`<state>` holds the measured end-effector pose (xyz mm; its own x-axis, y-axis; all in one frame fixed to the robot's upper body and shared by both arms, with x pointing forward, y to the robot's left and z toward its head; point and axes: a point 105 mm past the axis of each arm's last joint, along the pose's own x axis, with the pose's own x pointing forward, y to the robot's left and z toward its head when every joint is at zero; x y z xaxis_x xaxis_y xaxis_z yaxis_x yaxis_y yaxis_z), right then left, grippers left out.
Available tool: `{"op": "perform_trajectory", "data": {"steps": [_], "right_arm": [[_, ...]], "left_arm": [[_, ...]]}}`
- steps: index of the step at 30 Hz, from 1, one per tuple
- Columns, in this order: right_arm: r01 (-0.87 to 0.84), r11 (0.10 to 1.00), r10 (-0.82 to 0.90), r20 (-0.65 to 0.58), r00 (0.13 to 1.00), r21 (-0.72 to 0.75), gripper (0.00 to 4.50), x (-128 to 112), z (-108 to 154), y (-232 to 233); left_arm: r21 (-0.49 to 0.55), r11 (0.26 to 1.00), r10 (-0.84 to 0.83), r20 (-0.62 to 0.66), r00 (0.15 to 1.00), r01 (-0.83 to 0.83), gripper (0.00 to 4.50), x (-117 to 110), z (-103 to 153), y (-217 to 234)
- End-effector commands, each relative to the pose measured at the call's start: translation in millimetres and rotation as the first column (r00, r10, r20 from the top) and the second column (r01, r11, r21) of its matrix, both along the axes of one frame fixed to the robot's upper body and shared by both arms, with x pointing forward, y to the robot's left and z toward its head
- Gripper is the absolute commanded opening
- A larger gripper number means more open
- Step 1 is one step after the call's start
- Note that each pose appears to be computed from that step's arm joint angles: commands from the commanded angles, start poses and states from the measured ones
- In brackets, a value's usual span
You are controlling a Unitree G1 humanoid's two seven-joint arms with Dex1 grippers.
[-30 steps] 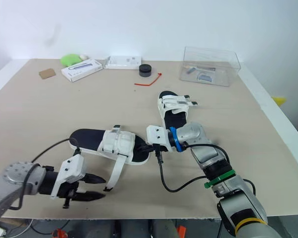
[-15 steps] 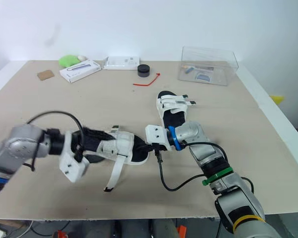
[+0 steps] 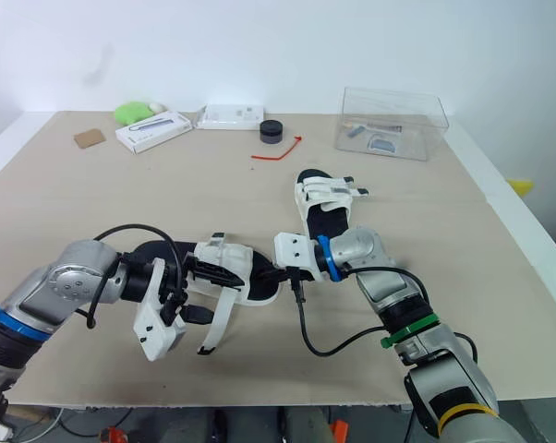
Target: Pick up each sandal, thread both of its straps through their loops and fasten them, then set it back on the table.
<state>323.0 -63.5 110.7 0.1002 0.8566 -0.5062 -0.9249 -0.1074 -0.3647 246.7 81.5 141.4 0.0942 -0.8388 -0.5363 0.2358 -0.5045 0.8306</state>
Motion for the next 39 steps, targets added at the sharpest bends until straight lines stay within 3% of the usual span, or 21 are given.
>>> {"op": "perform_trajectory", "data": {"steps": [1,5,8,11,15,16,20,24,25,26,29,31,39], "right_arm": [[0.079,0.988,-0.089,-0.073,0.993,-0.136,0.00,2,-33,-22],[0.079,0.987,-0.090,-0.072,0.993,-0.139,0.00,2,-33,-23],[0.078,0.987,-0.089,-0.072,0.993,-0.144,0.00,1,-34,-25],[0.075,0.985,-0.086,-0.065,0.994,-0.152,0.00,1,-35,-26],[0.077,0.986,-0.087,-0.062,0.994,-0.150,0.00,2,-33,-26],[0.077,0.986,-0.087,-0.062,0.994,-0.150,0.00,2,-33,-26],[0.079,0.985,-0.089,-0.059,0.994,-0.153,0.00,1,-33,-28],[0.085,0.984,-0.095,-0.057,0.994,-0.157,0.00,1,-33,-31],[0.084,0.984,-0.094,-0.057,0.994,-0.158,0.00,1,-33,-31],[0.084,0.984,-0.094,-0.057,0.994,-0.157,0.00,2,-33,-30],[0.083,0.984,-0.092,-0.052,0.994,-0.155,0.00,4,-31,-28],[0.084,0.984,-0.093,-0.049,0.994,-0.155,0.00,5,-31,-28],[0.089,0.984,-0.096,-0.040,0.995,-0.152,0.00,7,-28,-28]], "left_arm": [[-0.018,0.998,-0.060,-0.015,0.998,0.060,4.42,-10,0,-8],[-0.011,0.996,-0.088,-0.035,0.996,0.088,4.42,-16,-3,-11],[0.018,0.994,-0.104,-0.040,0.994,0.104,3.63,-19,-6,-10],[0.047,0.992,-0.110,-0.058,0.992,0.113,2.04,-23,-12,-8],[0.019,0.995,-0.101,-0.075,0.992,0.103,0.27,-24,-10,-8],[0.001,0.996,-0.091,-0.084,0.992,0.091,0.04,-24,-8,-9],[-0.134,0.991,0.004,-0.185,0.983,-0.029,0.04,-15,10,-9],[-0.262,0.931,0.113,-0.451,0.885,-0.253,0.04,3,30,-4],[-0.287,0.899,0.117,-0.570,0.813,-0.330,0.04,8,35,-4],[-0.322,0.829,0.082,-0.739,0.669,-0.457,0.04,17,46,-6],[-0.244,0.745,-0.051,-0.949,0.311,-0.621,0.04,33,60,-6],[-0.194,0.739,-0.089,-0.978,0.191,-0.646,0.04,38,64,-5],[-0.020,0.752,0.033,-0.997,0.067,-0.659,0.04,59,36,1]]}}
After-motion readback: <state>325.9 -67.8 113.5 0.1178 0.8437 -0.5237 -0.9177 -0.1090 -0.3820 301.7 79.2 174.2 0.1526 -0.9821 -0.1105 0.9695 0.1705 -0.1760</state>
